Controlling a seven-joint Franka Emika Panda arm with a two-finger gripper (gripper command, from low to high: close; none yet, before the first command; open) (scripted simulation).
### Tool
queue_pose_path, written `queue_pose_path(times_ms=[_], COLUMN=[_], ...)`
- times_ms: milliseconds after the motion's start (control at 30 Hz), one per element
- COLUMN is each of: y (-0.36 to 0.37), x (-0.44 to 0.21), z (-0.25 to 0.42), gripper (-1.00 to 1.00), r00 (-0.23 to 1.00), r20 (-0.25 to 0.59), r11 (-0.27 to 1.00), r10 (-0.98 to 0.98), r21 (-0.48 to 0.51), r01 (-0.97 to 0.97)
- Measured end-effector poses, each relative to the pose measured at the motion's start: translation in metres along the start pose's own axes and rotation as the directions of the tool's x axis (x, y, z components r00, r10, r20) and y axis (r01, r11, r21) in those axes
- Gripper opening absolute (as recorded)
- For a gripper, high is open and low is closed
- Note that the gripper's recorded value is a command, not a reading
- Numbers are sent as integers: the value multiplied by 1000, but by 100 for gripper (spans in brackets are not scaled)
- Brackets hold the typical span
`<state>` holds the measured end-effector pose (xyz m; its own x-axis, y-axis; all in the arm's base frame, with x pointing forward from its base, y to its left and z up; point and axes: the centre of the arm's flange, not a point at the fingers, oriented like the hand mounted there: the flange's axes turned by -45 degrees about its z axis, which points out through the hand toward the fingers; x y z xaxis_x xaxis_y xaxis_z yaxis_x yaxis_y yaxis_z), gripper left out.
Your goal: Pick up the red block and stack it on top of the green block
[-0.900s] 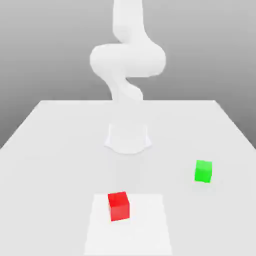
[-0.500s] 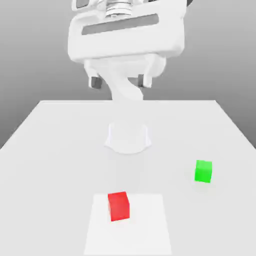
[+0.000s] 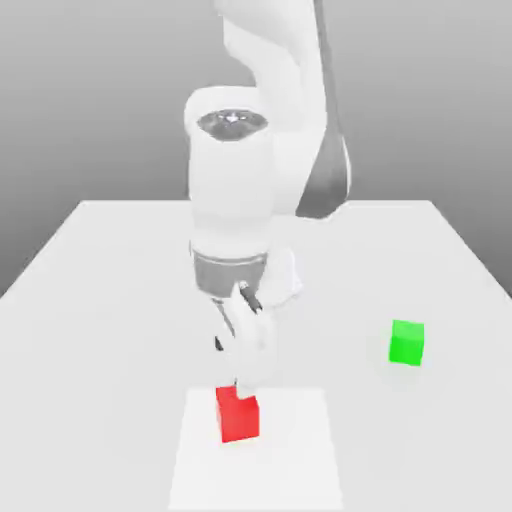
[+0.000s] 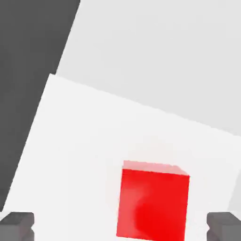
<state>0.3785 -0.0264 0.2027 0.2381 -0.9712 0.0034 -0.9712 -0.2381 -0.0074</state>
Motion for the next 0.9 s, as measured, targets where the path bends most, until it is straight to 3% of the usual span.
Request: queue_pose_path(times_ms=[167,200,433,667,900], y=[2,3,3,1,5], x=[-2,-2,-2,-8,-145], z=[48,55,56,-3,-36], gripper=[0,-100,-100,-100,-100], r00=[1000,1000,1000,1000,892], r20=[4,4,3,3,19], r11=[1000,1000,1000,1000,892], r10=[10,9,9,-11,-451], r21=[-5,-6,-4,-4,12], r01=[-10,-9,-9,11,451])
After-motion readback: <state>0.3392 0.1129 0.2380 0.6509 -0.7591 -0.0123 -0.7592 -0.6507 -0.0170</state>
